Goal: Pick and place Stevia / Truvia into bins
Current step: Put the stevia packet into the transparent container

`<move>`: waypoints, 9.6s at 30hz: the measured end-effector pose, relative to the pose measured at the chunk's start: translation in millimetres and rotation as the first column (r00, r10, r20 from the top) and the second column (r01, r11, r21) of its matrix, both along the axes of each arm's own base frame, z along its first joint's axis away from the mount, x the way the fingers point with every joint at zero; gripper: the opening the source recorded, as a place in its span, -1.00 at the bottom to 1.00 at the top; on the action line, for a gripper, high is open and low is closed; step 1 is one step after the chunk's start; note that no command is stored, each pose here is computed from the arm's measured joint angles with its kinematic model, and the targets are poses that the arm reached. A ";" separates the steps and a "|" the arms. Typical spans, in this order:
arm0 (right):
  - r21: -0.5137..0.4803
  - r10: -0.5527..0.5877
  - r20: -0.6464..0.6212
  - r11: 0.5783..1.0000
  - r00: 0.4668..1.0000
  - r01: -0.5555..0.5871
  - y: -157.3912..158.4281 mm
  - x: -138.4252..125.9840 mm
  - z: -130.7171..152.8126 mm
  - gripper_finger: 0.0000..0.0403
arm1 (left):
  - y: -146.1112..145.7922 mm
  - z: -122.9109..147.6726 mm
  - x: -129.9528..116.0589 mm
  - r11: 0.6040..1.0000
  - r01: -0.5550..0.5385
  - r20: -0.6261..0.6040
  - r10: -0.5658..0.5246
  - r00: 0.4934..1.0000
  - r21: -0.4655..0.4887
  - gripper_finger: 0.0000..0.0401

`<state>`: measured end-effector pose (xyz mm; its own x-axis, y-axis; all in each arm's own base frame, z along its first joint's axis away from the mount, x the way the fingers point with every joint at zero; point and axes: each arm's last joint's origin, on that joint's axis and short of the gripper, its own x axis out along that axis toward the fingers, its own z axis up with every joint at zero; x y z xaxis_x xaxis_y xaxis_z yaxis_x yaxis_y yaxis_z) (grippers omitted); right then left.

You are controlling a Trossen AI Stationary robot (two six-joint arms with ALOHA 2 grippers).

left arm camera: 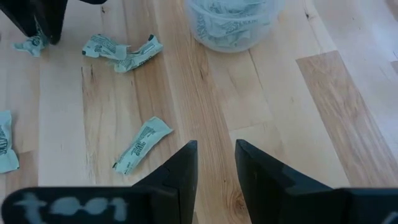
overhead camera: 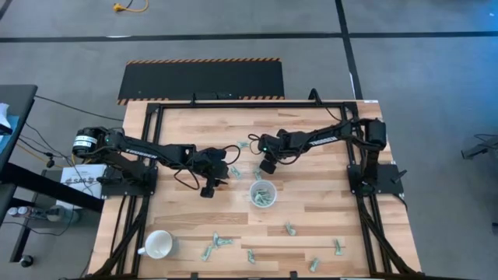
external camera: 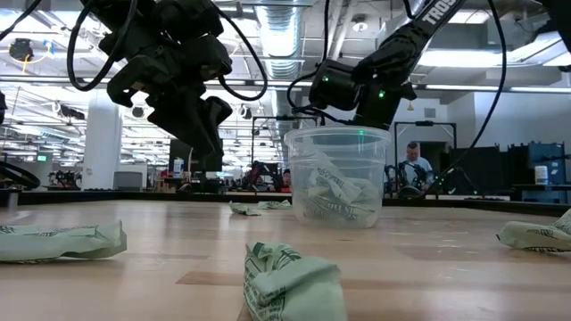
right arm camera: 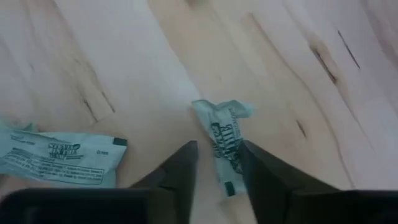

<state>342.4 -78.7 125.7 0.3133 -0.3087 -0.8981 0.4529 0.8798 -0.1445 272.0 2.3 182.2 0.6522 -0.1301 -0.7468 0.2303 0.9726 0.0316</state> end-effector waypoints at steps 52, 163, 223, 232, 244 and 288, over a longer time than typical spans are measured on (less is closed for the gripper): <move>0.124 0.325 0.231 0.925 0.917 -0.359 168.5 -4.2 86.0 -0.96 | 108.1 -24.3 15.5 0.957 -0.287 0.167 0.278 0.946 0.035 -0.52; -0.334 -0.257 0.367 0.861 0.894 0.385 146.8 -116.8 55.7 -0.47 | -43.9 23.4 90.4 0.995 0.099 0.281 -0.091 0.955 -0.016 -1.00; 0.053 0.171 0.193 0.981 0.966 -0.184 172.9 -89.0 58.1 -0.47 | 42.7 -3.2 29.0 0.975 0.071 -0.225 -0.022 0.974 0.211 -0.36; 0.126 0.194 0.226 0.966 0.955 -0.226 177.6 -86.2 59.6 -0.47 | 39.7 -26.4 41.1 0.945 0.184 -0.254 -0.114 0.960 0.271 -0.36; 0.125 0.187 0.253 0.967 0.949 -0.224 177.7 -83.9 60.7 -0.47 | 39.8 -43.5 47.6 0.945 0.203 -0.273 -0.130 0.953 0.258 -0.36; 0.066 0.170 0.284 0.978 0.944 -0.196 175.9 -81.6 62.4 -0.47 | -26.7 60.9 39.9 0.992 0.118 0.255 -0.125 0.959 0.041 -1.00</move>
<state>260.9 97.2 188.1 0.5956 -0.1426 -0.7905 0.2930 0.9549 0.0485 311.9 -24.3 243.1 0.8025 -0.2034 -0.5609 0.3277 0.9359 0.1295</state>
